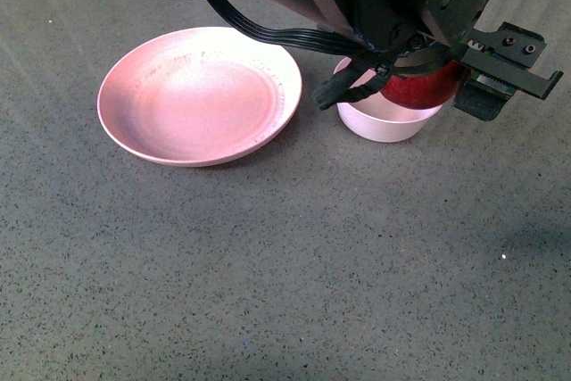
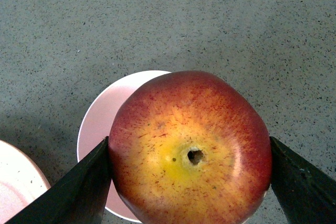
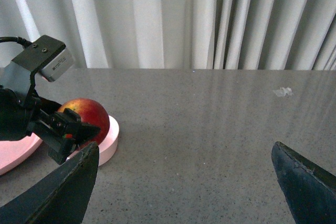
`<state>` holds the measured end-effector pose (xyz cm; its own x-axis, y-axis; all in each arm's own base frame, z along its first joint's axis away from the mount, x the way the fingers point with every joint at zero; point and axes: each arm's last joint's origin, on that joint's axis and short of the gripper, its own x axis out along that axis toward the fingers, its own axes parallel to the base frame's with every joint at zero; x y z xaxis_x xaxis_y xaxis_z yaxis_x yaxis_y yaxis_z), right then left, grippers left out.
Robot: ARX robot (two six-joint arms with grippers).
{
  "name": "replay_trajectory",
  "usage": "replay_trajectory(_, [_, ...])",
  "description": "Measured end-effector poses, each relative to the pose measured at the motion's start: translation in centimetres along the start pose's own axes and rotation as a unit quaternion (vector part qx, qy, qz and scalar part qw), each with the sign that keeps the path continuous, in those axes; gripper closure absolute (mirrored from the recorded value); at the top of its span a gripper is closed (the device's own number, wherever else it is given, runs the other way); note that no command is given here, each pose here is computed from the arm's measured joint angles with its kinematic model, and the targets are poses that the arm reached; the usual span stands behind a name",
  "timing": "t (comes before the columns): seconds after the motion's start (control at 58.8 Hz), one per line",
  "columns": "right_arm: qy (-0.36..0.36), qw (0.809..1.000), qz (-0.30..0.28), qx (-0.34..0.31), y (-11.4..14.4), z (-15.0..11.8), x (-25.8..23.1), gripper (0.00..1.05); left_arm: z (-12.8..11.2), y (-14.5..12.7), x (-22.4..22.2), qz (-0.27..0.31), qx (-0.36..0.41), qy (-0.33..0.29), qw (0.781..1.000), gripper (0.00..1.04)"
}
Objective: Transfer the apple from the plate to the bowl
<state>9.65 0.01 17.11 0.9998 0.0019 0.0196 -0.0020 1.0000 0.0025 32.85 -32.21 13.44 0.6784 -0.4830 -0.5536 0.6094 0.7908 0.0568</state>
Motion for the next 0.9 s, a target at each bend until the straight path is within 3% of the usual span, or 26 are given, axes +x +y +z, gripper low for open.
replay_trajectory(0.323, [0.000, 1.000, 0.000, 0.000, 0.00, 0.00, 0.00, 0.09, -0.01, 0.14, 0.02, 0.001, -0.002, -0.002, 1.000, 0.29])
replay_trajectory(0.493, [0.000, 1.000, 0.000, 0.000, 0.00, 0.00, 0.00, 0.09, -0.04, 0.28, 0.04, 0.002, -0.001, -0.003, 1.000, 0.07])
replay_trajectory(0.902, [0.000, 1.000, 0.000, 0.000, 0.00, 0.00, 0.00, 0.09, -0.51, 0.51, 0.01, -0.012, -0.003, -0.005, 1.000, 0.09])
